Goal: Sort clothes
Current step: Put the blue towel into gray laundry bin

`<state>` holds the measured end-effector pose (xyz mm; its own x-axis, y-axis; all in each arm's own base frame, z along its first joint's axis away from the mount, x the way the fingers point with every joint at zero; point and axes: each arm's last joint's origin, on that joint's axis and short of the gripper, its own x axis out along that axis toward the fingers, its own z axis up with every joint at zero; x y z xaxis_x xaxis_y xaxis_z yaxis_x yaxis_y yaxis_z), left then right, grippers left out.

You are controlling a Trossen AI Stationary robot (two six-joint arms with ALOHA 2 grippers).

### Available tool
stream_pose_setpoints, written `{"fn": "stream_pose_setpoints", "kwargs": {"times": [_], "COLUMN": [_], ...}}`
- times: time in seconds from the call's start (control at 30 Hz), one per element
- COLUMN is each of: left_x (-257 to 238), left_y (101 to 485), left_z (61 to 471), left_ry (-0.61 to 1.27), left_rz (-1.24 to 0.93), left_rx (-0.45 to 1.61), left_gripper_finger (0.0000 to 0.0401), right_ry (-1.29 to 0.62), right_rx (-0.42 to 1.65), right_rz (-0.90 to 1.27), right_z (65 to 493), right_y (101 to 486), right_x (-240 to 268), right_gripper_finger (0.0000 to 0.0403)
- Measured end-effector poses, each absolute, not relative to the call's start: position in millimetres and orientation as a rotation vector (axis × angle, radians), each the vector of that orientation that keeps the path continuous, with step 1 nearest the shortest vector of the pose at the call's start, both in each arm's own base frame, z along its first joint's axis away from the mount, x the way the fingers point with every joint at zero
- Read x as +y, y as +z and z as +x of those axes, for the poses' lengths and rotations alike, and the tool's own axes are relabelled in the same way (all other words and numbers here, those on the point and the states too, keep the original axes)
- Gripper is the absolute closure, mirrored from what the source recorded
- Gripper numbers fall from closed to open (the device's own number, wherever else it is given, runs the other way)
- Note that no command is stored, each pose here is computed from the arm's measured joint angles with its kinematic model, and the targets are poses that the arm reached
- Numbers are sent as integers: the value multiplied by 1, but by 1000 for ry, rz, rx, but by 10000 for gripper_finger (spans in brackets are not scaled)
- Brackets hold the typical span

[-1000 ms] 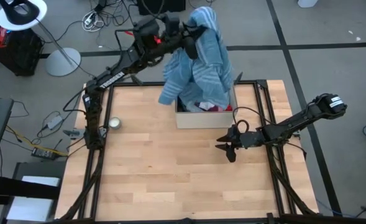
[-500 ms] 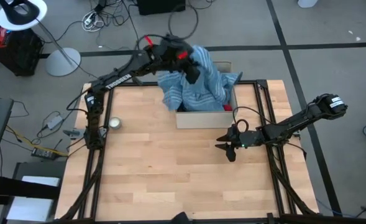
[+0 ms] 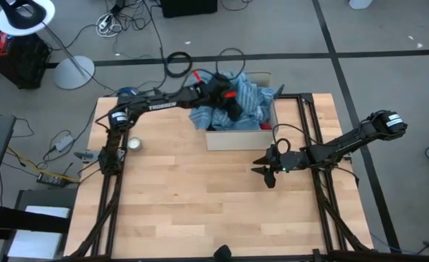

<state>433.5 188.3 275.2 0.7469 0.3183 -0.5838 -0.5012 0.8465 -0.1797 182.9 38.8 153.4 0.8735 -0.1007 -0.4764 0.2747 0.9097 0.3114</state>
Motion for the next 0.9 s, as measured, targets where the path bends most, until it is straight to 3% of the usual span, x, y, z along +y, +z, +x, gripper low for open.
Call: {"fn": "stream_pose_setpoints", "kwargs": {"times": [0.17,0.4,0.9], "left_x": [190,190,171], "left_y": [241,246,351], "left_z": [438,439,408], "left_ry": [445,373,241], "left_rz": [-431,-477,-371], "left_rx": [636,649,716], "left_gripper_finger": [327,251,240], "right_ry": [-192,-189,-181], "right_rx": [468,461,463], "right_rz": [379,382,386], "right_z": [183,183,183], "right_y": [154,155,155], "right_x": [39,39,39], "right_gripper_finger": [239,239,239]}}
